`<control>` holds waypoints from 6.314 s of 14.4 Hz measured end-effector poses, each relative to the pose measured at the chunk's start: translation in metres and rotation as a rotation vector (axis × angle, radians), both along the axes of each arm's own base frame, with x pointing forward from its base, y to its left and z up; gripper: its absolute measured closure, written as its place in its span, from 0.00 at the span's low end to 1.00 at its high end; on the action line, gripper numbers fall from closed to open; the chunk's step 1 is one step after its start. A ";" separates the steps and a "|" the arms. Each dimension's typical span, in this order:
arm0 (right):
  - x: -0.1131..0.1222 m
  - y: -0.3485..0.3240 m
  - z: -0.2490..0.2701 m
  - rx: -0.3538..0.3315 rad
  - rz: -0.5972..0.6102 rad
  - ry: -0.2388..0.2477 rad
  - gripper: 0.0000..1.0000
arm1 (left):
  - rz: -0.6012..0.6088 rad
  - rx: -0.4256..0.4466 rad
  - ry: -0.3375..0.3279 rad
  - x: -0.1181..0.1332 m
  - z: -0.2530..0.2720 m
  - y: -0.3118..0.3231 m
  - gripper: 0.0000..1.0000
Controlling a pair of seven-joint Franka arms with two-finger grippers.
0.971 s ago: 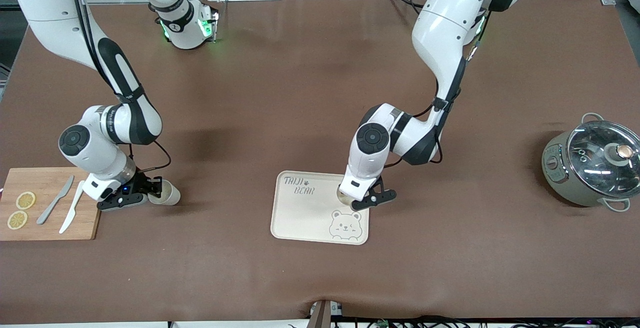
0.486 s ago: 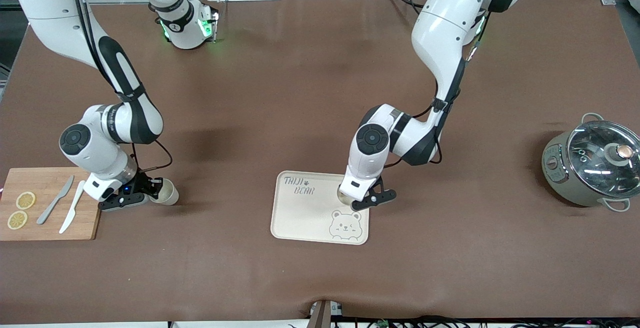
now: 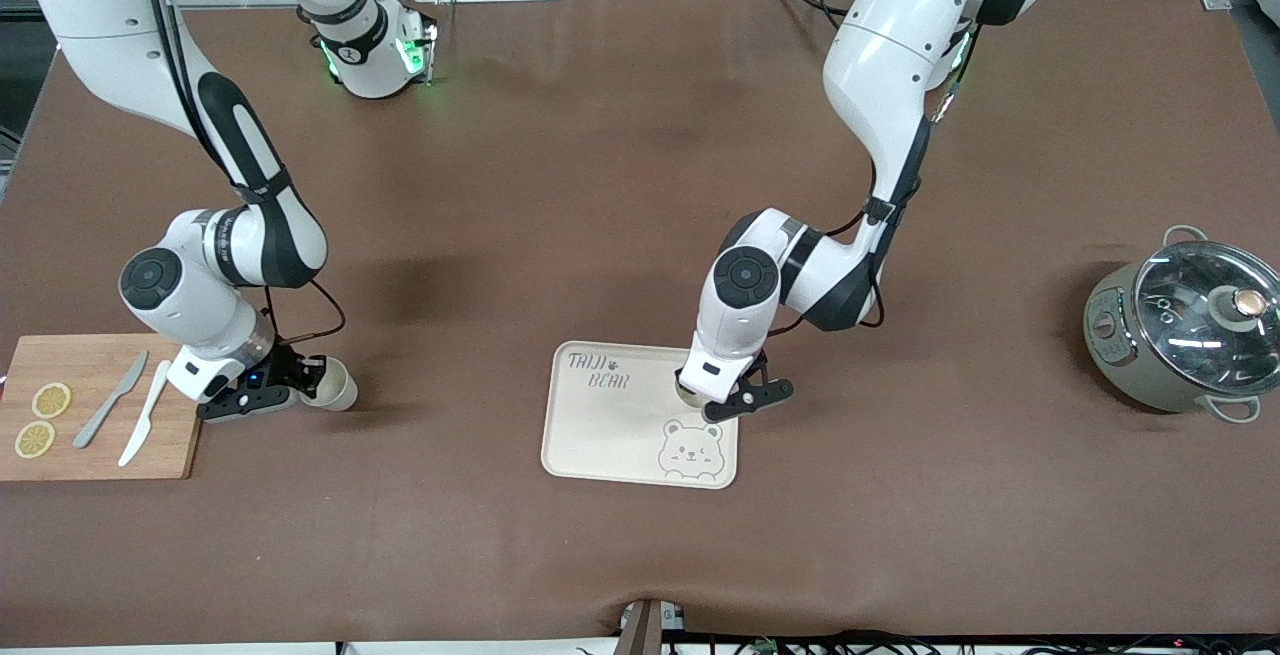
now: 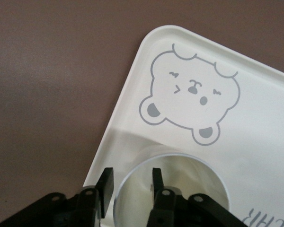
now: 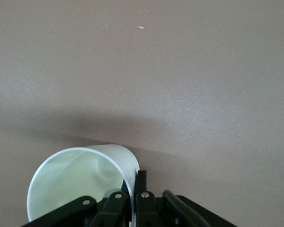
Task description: Place white IKEA cup upright on tray with both arms
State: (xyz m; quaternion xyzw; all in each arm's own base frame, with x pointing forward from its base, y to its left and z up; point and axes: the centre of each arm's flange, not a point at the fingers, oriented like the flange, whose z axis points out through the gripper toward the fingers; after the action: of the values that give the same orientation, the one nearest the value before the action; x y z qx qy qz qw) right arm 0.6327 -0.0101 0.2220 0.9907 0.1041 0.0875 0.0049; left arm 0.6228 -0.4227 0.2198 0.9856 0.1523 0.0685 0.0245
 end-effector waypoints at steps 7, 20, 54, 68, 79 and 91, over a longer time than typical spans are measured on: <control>0.042 -0.003 0.089 0.007 0.001 0.161 0.96 | 0.007 0.012 0.020 -0.002 0.016 -0.003 0.00; 0.069 0.113 0.181 0.143 -0.276 0.180 0.96 | -0.115 0.113 0.191 -0.011 0.225 0.094 0.00; 0.032 0.401 0.024 0.235 -0.455 0.044 0.96 | -0.319 0.075 0.105 -0.098 0.447 0.389 0.00; 0.024 0.408 -0.002 0.227 -0.430 0.026 0.96 | -0.497 0.070 0.186 -0.078 0.418 0.375 0.00; 0.026 0.406 -0.001 0.218 -0.426 0.016 0.39 | -0.496 0.070 0.186 -0.078 0.419 0.372 0.00; 0.032 0.396 0.020 0.175 -0.429 0.022 0.00 | -0.454 0.067 0.187 -0.078 0.419 0.379 0.00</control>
State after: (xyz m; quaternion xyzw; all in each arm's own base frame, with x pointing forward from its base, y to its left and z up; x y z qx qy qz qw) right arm 0.6646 0.3858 0.2421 0.9877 -0.1170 0.0822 -0.0637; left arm 0.5451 -0.0442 0.6384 0.9969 -0.0738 -0.0251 -0.0078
